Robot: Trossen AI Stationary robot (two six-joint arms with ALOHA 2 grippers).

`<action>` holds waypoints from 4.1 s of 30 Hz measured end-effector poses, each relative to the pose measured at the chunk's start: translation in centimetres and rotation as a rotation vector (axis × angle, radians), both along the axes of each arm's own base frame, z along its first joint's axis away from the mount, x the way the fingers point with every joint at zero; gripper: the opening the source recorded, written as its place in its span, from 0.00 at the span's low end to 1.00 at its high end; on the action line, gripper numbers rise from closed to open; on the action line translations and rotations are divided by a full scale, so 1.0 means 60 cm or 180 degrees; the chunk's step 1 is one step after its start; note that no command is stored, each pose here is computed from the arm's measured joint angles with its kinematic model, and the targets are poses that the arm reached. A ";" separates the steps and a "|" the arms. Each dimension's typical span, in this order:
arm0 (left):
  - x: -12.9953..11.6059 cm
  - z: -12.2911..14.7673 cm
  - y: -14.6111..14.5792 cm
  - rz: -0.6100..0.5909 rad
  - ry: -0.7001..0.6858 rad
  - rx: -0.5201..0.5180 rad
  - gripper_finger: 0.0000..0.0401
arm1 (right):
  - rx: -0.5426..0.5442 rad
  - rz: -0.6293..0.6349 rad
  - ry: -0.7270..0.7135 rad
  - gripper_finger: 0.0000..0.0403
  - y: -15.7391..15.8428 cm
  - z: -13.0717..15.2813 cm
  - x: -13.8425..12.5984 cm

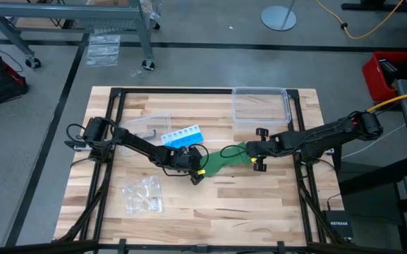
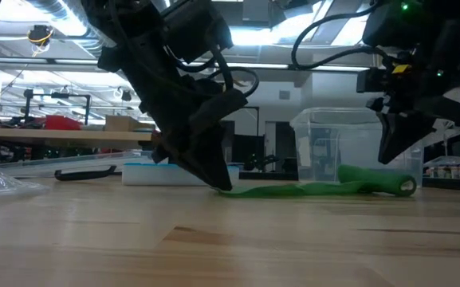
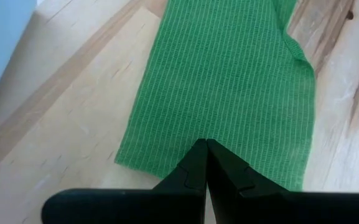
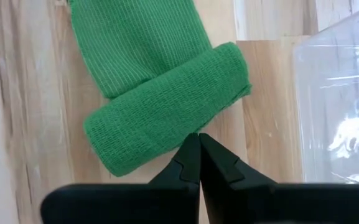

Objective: Roll bandage
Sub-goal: Roll the green bandage

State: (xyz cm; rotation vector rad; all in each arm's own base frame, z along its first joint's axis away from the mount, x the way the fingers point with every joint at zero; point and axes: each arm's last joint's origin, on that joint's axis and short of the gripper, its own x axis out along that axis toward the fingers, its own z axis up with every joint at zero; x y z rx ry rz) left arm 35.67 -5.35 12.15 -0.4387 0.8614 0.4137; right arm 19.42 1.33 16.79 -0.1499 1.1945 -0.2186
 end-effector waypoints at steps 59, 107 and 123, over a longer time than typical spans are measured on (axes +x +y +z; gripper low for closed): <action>0.000 -0.002 0.000 -0.0069 -0.0004 0.0034 0.00 | 0.0272 -0.0066 -0.0807 0.01 -0.011 0.164 -0.118; 0.002 -0.001 0.000 -0.0136 -0.0020 0.0078 0.00 | 0.0938 -0.0463 -0.3470 0.01 -0.030 0.314 -0.272; 0.004 0.000 -0.001 -0.0138 -0.0078 0.0058 0.00 | 0.1538 -0.0561 -0.3261 0.01 -0.014 0.073 -0.174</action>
